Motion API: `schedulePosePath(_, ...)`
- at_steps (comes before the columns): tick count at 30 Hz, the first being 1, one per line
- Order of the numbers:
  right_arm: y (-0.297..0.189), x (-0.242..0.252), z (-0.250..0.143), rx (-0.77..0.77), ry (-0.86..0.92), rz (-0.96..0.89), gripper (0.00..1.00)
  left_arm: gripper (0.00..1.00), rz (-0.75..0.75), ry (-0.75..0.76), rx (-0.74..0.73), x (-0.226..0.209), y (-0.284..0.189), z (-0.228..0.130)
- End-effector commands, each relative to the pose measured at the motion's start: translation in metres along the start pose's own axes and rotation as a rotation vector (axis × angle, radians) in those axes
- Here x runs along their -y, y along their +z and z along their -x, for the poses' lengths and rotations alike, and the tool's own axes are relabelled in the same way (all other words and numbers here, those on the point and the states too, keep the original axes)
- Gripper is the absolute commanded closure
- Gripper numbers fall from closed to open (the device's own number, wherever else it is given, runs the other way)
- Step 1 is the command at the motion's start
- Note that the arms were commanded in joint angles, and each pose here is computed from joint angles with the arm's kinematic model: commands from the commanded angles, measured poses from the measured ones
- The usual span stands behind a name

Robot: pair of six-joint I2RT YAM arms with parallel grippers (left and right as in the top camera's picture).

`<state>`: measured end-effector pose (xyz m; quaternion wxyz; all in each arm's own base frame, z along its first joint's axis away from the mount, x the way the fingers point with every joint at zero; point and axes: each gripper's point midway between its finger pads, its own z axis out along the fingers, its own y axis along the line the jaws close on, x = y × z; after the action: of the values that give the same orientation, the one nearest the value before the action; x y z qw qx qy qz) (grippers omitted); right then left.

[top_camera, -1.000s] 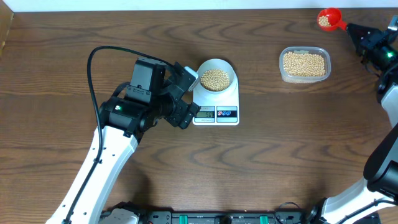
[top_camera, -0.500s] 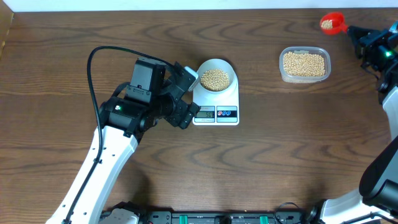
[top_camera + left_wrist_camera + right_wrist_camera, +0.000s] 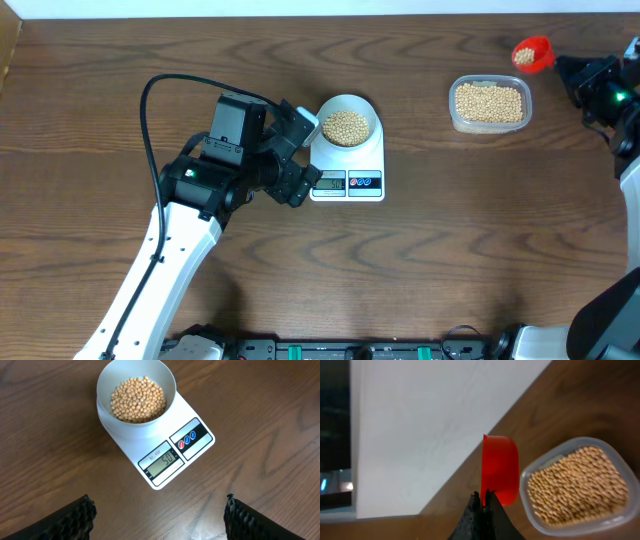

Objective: Scoop item into bowl and weigh 50g on scale
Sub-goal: 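Move the right gripper with the scoop over the soybean tub and lower it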

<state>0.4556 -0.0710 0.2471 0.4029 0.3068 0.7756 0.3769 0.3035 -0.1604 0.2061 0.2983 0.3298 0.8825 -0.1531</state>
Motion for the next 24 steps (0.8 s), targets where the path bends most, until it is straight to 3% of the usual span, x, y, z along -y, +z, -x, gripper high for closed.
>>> schedulePosePath(1, -0.001, 0.001, -0.005, -0.011, -0.056, -0.02, 0.98, 0.15, -0.003, 0.012, 0.004, 0.0, -0.001, 0.0)
schedulePosePath(24, 0.013, 0.026, -0.029, -0.024, -0.154, -0.23, 0.99, 0.16, -0.002, 0.012, 0.004, 0.0, -0.001, 0.0)
